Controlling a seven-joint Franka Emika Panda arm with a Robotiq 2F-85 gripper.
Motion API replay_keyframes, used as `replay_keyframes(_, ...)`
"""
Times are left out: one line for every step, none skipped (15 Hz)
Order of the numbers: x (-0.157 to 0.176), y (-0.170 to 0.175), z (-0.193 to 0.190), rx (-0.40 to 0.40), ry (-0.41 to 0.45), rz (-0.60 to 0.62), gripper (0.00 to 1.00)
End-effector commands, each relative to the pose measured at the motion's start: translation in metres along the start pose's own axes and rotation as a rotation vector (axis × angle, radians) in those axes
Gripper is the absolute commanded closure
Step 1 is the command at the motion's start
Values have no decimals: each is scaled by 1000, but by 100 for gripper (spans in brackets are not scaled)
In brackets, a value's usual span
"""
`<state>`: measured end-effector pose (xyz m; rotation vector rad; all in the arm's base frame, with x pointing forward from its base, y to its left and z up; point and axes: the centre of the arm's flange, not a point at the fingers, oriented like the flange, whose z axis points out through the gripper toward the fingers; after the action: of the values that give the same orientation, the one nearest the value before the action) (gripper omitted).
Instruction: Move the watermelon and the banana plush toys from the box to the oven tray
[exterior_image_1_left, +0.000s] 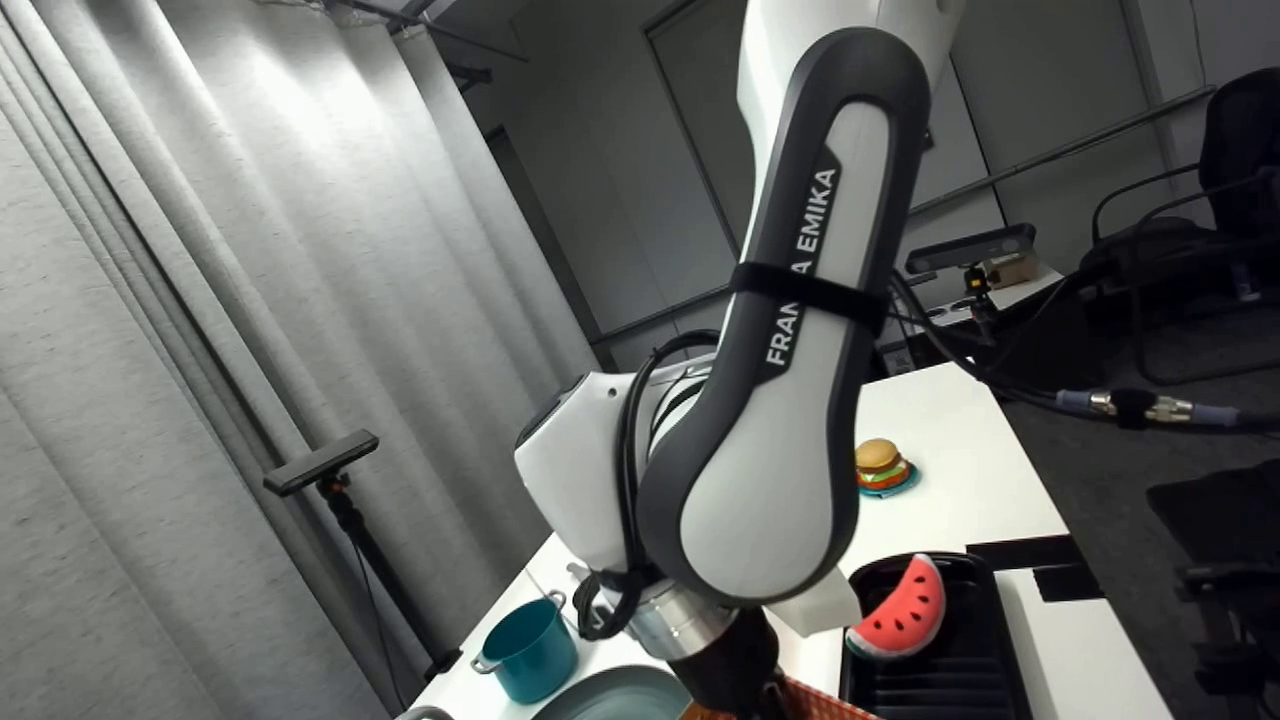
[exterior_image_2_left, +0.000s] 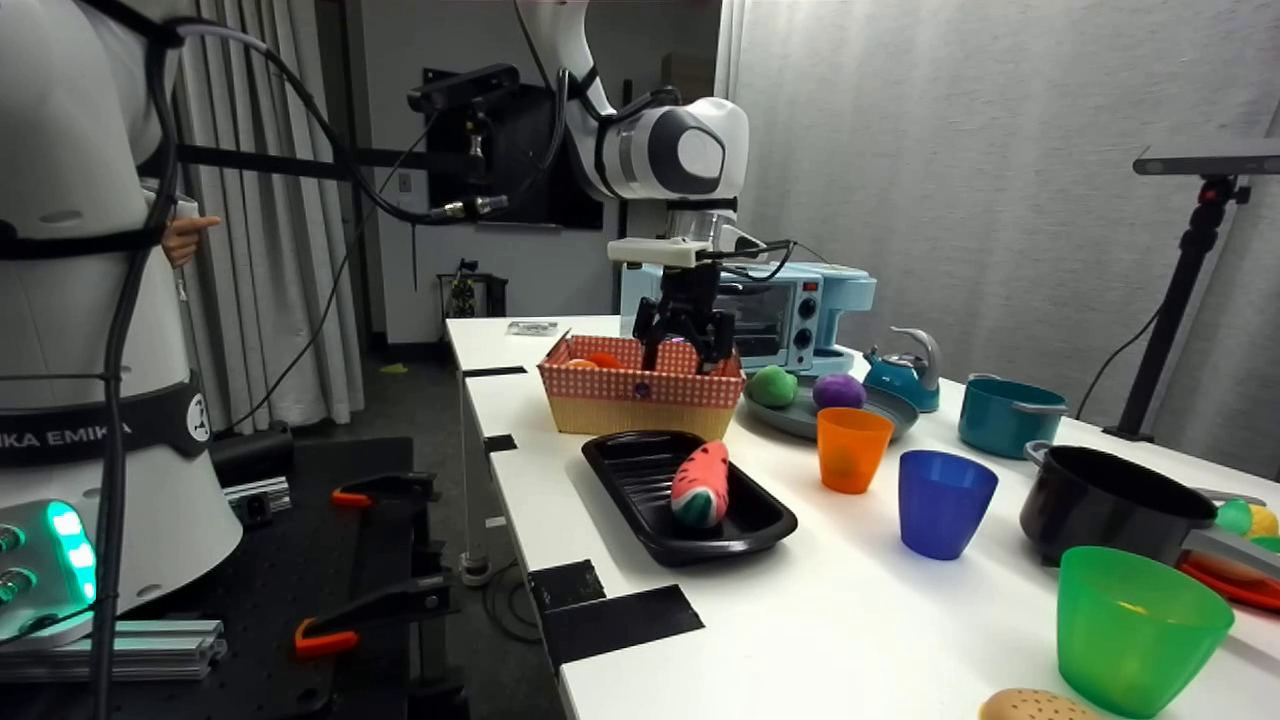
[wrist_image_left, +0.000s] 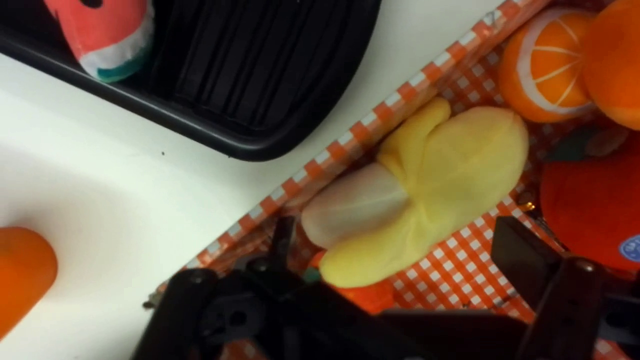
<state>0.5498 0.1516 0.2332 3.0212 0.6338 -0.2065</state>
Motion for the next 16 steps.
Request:
replay_keyframes(6,4,11,8,-12,81,0)
replay_keyframes(5,4,14,7,-18,93,0)
replay_keyframes(4,4,17,6,-21,103,0)
replay_keyframes(3,4,20,2,-26,112,0)
replay_keyframes(2,4,22,1,-31,122,0)
replay_keyframes(1,5,23,1,-36,133,0)
replay_keyframes(0,6,25,1,-38,142,0)
replay_keyframes(-1,6,25,1,-39,150,0)
replay_keyframes(-1,7,26,-1,-41,159,0)
replay_keyframes(-3,7,27,-4,-42,166,18)
replay_keyframes(-4,7,27,-5,-42,172,28)
replay_keyframes(-5,8,27,-9,-43,176,34)
replay_keyframes(-5,8,27,-10,-44,179,44)
replay_keyframes(-6,8,27,-12,-43,184,51)
replay_keyframes(-6,9,27,-12,-43,189,60)
replay_keyframes(-7,9,26,-11,-43,194,66)
